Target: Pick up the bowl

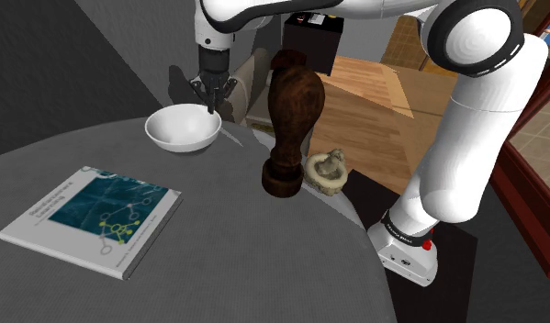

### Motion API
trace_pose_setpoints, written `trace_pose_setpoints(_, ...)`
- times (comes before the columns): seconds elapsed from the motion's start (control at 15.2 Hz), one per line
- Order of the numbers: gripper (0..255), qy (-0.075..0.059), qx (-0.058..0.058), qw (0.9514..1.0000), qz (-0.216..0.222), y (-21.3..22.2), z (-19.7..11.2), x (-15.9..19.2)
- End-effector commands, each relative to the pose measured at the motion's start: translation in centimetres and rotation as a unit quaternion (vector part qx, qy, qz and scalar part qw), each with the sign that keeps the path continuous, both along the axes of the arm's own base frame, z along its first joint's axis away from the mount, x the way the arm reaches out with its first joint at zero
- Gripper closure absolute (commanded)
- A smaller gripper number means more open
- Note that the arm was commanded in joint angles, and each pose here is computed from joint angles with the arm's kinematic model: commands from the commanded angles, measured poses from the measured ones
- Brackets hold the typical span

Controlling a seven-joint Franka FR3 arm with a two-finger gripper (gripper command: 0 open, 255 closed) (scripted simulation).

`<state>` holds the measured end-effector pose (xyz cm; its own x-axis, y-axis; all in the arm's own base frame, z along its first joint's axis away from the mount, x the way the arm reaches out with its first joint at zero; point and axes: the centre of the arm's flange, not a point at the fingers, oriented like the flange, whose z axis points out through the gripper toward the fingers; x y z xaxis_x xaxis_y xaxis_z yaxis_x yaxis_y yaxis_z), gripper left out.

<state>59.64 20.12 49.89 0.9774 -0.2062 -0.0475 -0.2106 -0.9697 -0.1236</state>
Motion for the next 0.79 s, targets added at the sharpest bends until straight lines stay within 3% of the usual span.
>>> trace_pose_setpoints(0.0, 255, 0.000, 0.000, 1.0000, 0.000, 0.0, -0.1, 0.0)
trace_pose_setpoints(0.73, 255, 0.000, 0.000, 1.0000, 0.000, 0.1, 4.7, 0.0)
